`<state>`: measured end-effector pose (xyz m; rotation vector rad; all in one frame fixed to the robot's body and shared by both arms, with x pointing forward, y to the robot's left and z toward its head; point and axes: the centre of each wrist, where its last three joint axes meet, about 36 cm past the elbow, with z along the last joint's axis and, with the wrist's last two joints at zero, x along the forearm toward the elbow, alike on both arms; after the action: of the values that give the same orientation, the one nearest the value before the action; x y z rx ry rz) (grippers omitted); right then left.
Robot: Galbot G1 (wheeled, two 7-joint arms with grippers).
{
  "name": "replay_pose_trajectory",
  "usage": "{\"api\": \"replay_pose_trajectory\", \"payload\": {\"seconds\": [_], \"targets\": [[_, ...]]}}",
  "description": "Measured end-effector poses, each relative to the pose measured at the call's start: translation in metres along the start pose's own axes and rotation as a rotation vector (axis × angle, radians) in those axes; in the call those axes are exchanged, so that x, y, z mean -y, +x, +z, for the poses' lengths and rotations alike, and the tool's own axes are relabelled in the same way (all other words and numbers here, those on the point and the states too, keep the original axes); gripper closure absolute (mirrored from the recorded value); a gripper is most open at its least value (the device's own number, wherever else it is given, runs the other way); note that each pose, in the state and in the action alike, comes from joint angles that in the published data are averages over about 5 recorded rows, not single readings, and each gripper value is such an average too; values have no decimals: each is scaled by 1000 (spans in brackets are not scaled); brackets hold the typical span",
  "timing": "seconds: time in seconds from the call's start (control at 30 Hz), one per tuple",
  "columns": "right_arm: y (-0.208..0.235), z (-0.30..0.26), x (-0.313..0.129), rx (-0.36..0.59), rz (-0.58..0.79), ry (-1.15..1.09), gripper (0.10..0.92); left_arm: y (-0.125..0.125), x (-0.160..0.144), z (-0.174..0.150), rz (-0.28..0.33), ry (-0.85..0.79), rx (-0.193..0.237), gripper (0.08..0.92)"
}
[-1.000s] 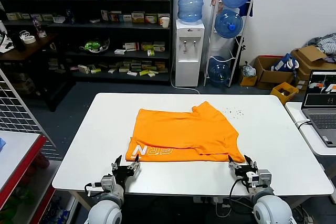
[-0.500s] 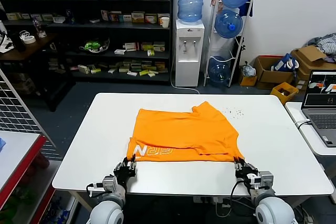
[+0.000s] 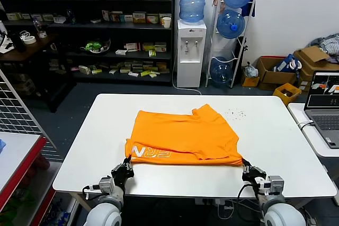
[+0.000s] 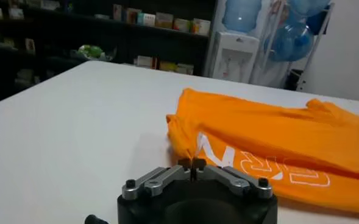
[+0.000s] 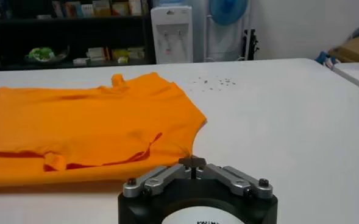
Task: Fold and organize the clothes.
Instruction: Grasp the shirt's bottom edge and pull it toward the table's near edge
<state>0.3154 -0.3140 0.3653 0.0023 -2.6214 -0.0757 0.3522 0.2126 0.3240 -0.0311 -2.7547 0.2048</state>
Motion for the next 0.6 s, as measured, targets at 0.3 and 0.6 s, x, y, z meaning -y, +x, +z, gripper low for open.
{"api": "replay_pose_trajectory", "payload": {"seconds": [0.3,0.6], "targets": [[41,20,-3,-64,39,-4,868,47,-6,-1,22,15,-45,892],[48,4,-5,-20,40,25,617,70,-9,-7,42,22,-69,684]]}}
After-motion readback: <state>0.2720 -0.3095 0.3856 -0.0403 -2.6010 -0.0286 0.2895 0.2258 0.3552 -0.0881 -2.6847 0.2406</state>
